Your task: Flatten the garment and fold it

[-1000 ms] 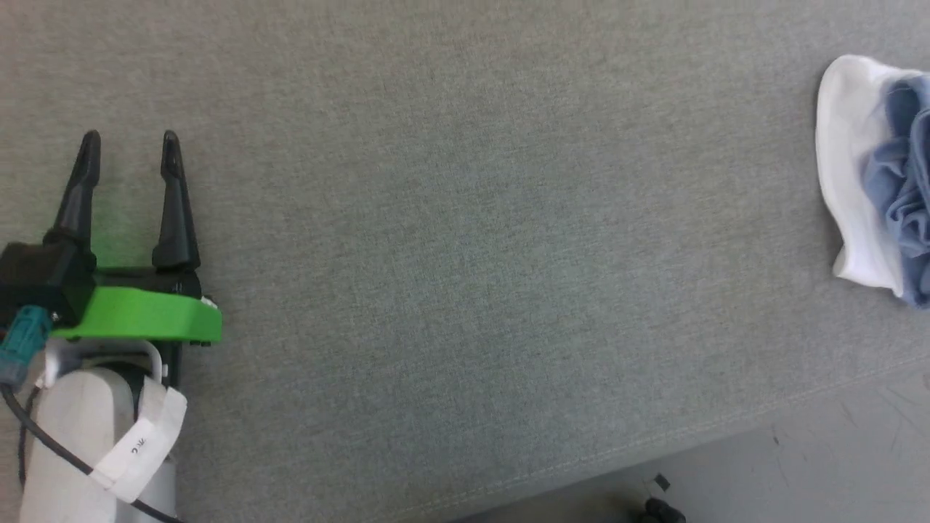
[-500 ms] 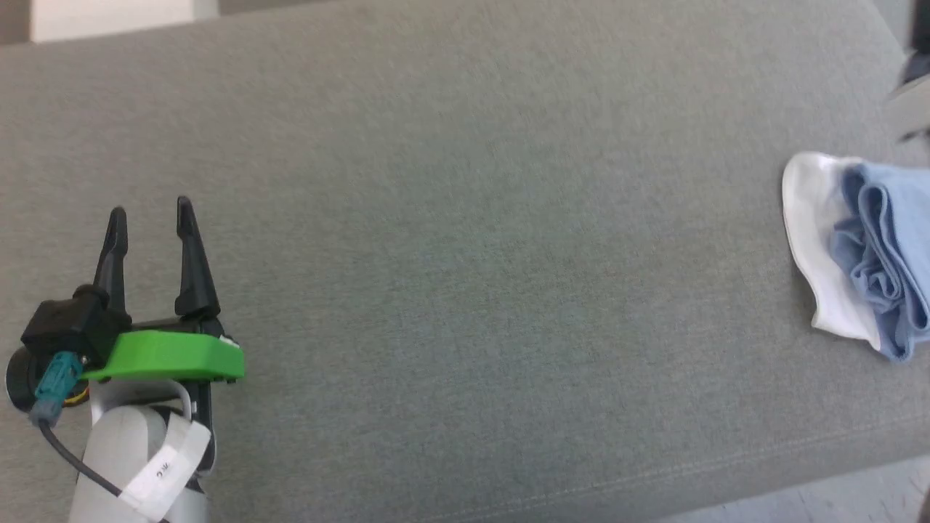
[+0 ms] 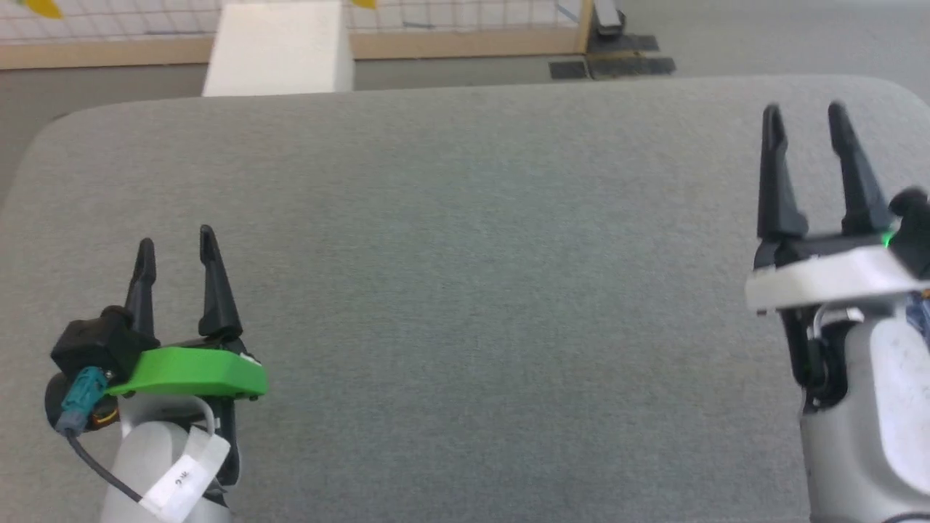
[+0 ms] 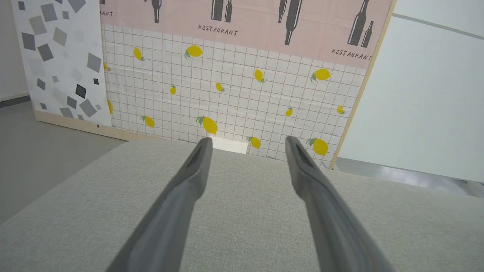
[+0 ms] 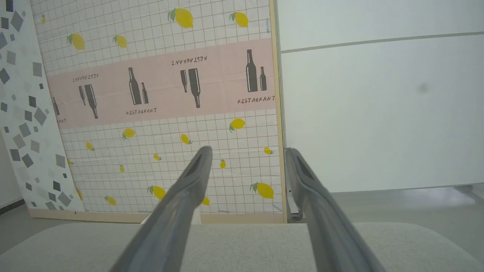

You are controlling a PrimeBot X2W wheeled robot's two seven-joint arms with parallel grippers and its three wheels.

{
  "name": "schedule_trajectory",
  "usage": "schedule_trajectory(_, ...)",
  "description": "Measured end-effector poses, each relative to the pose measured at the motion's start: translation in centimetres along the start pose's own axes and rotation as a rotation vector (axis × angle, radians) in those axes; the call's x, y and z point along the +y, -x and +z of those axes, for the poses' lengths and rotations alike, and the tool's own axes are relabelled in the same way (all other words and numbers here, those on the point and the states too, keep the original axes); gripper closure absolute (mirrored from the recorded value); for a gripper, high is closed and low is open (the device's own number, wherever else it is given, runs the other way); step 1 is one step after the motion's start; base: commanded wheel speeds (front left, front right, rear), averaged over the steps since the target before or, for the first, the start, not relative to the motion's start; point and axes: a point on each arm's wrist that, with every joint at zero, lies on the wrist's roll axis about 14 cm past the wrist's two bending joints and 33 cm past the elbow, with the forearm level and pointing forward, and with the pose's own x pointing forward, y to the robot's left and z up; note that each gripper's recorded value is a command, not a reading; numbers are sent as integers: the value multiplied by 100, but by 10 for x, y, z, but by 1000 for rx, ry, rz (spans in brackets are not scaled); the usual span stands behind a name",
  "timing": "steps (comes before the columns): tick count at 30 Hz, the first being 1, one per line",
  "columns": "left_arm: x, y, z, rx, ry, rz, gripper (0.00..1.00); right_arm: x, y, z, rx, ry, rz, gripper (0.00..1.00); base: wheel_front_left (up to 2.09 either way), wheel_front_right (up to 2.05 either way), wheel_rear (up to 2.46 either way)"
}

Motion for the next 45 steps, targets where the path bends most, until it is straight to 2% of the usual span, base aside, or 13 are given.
schedule_trajectory(10, 16, 28, 4, 18, 12, 56, 0, 24, 45, -43, 134, -24, 43, 0, 0, 0, 0)
schedule_trajectory(17, 9, 44, -18, 95, -6, 35, 0, 17, 76, -67, 234, -17, 21, 0, 0, 0, 0)
schedule_trajectory(27, -9, 57, -44, 182, -108, -52, 0, 6, 90, -72, 273, 9, -7, 0, 0, 0, 0)
schedule_trajectory(42, -9, 57, -45, 183, -96, -49, 0, 5, 91, -77, 290, 9, -11, 0, 0, 0, 0)
schedule_trajectory(43, -9, 57, -45, 183, -96, -49, 100, 5, 92, -77, 293, 9, -11, 100, 0, 0, 0)
schedule_trajectory(45, -9, 57, -45, 183, -96, -48, 100, 5, 92, -77, 293, 9, -11, 100, 0, 0, 0)
